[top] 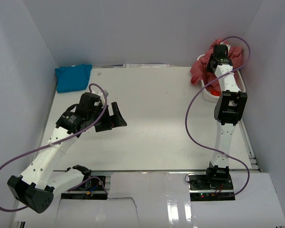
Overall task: Fold and stack the t-shirts
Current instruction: Grab crumpled tshirt from bin with the right arm
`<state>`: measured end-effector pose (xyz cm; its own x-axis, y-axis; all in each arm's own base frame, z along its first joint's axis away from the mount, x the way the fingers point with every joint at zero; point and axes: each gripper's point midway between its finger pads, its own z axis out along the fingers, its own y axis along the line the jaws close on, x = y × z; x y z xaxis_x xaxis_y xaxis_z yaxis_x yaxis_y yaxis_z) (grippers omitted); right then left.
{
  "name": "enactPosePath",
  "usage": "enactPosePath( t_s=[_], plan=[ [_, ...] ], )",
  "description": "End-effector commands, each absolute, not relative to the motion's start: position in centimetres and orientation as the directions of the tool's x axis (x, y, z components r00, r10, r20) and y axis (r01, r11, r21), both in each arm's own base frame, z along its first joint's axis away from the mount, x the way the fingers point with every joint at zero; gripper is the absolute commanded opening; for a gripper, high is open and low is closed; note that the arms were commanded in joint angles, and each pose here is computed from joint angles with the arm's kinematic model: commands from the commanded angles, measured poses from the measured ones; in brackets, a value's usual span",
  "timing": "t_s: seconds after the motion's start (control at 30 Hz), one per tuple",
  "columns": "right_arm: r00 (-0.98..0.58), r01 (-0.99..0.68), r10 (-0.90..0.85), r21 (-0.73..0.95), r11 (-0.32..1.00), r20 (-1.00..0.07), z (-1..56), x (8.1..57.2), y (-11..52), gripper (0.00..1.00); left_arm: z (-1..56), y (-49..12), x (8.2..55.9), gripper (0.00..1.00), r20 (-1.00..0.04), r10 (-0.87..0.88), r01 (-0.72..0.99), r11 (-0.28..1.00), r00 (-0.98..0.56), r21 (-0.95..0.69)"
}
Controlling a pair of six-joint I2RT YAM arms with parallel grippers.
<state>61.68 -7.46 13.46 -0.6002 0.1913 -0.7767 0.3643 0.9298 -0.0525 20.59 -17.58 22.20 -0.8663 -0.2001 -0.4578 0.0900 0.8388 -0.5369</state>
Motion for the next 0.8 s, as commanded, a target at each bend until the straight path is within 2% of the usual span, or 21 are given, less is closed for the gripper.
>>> enactPosePath(
  t_s=[0.0, 0.03, 0.2, 0.3, 0.5, 0.53, 0.67, 0.77],
  plan=[
    [-0.537, 0.371, 0.184, -0.035, 0.928, -0.823, 14.6, 63.5, -8.1, 0.42, 22.7, -17.6, 20.6, 0.98, -0.474, -0.211, 0.098, 0.831, -0.855, -0.547],
    [-0.524, 0.378, 0.193, -0.024, 0.926, -0.829, 14.8, 63.7, -8.1, 0.09, 22.6, -17.6, 20.6, 0.98, -0.469, -0.212, 0.095, 0.831, -0.857, -0.549],
    [-0.506, 0.353, 0.210, 0.021, 0.936, -0.836, 16.0, 63.7, -7.2, 0.08, 22.5, -17.8, 20.7, 0.98, -0.459, -0.216, 0.087, 0.829, -0.862, -0.553],
    [-0.475, 0.286, 0.206, 0.071, 0.956, -0.855, 19.3, 63.2, -5.8, 0.08, 22.8, -17.9, 20.7, 0.98, -0.463, -0.219, 0.092, 0.823, -0.859, -0.560],
    [-0.339, 0.096, 0.173, 0.149, 0.984, -0.925, 31.3, 61.1, -0.9, 0.08, 23.9, -18.0, 20.7, 0.98, -0.485, -0.226, 0.112, 0.812, -0.845, -0.573],
    [-0.303, 0.030, 0.190, 0.190, 0.981, -0.934, 34.4, 59.8, 0.7, 0.08, 24.2, -18.0, 20.7, 0.98, -0.496, -0.226, 0.122, 0.809, -0.838, -0.575],
    [-0.291, -0.207, 0.230, 0.296, 0.932, -0.928, 39.5, 55.4, 5.8, 0.08, 24.8, -17.8, 20.4, 0.98, -0.507, -0.227, 0.131, 0.806, -0.832, -0.577],
    [-0.350, -0.424, 0.219, 0.363, 0.830, -0.911, 42.1, 50.2, 13.7, 0.08, 24.9, -17.7, 19.9, 0.98, -0.500, -0.223, 0.133, 0.803, -0.837, -0.580]
  ],
)
